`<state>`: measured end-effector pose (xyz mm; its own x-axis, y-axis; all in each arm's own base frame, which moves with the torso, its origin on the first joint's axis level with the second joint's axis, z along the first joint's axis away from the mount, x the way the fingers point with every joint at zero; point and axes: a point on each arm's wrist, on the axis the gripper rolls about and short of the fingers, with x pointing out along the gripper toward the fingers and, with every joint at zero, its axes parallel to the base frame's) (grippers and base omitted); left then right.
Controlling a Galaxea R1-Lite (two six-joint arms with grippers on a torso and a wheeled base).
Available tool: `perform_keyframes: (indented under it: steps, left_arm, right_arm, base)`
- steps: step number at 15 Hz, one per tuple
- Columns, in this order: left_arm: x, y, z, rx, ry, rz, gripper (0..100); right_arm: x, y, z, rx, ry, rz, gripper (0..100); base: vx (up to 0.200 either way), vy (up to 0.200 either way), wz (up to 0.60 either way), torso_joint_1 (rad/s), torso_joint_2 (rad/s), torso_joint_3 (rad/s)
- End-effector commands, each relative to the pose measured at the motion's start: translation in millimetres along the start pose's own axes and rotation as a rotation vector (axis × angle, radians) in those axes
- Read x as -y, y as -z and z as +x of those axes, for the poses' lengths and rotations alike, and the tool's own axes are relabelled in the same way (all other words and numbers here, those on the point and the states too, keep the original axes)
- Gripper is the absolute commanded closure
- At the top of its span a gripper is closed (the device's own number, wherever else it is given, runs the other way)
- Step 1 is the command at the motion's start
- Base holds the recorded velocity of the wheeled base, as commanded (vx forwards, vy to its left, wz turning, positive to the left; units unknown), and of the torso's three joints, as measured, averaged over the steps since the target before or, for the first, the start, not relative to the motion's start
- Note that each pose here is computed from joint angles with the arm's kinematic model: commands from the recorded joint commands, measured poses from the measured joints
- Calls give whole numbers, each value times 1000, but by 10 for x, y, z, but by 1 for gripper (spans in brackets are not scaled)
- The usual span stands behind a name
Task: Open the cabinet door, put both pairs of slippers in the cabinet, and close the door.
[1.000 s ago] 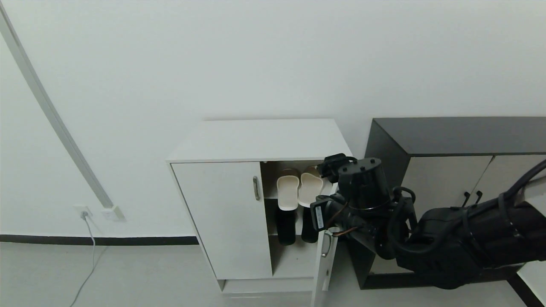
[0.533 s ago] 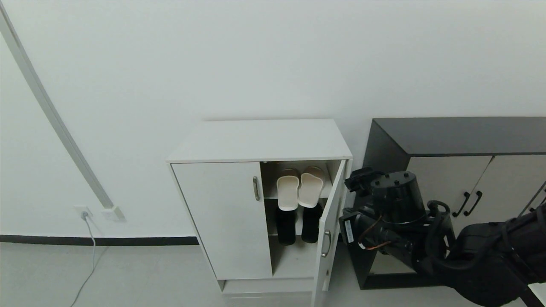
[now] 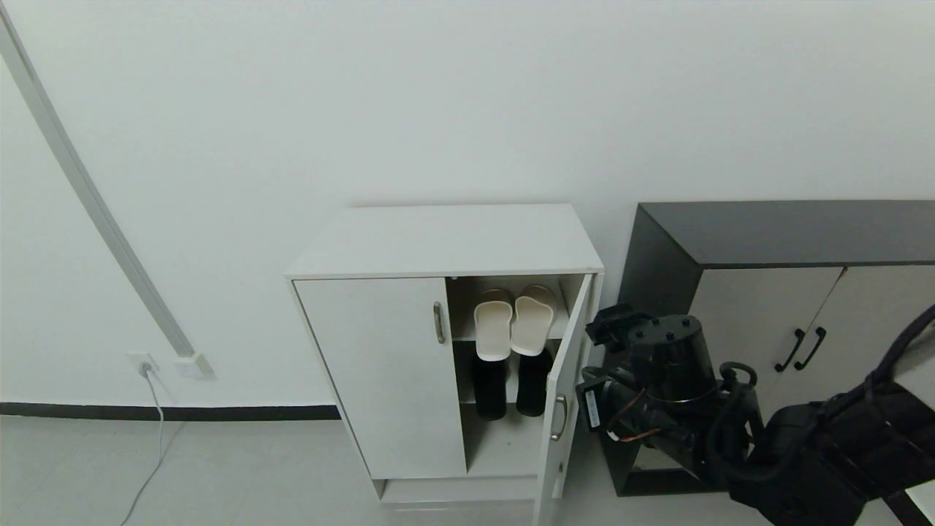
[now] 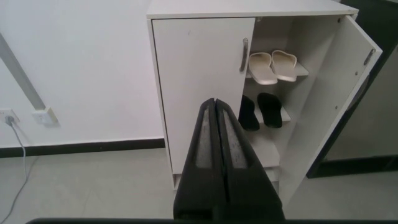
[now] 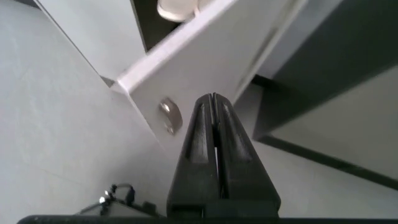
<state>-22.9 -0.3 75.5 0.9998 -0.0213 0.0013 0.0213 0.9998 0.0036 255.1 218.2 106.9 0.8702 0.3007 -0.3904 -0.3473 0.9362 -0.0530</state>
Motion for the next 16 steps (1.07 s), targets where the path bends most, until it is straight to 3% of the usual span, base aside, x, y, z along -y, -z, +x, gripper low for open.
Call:
perform_keyframes:
  steps: [1, 10, 16]
  left_arm:
    - [0, 0, 1, -1, 0, -1, 100]
    - [0, 0, 1, -1, 0, 1, 100]
    - [0, 0, 1, -1, 0, 1, 100]
  right_arm:
    - [-53, 107, 230, -25, -11, -7, 100]
    - [-229, -36, 938, 52, -55, 27, 100]
    - [-169, -25, 744, 122, -72, 51, 100]
  base:
    - [0, 0, 0, 0, 0, 0]
    - [0, 0, 0, 0, 0, 0]
    - [0, 0, 0, 0, 0, 0]
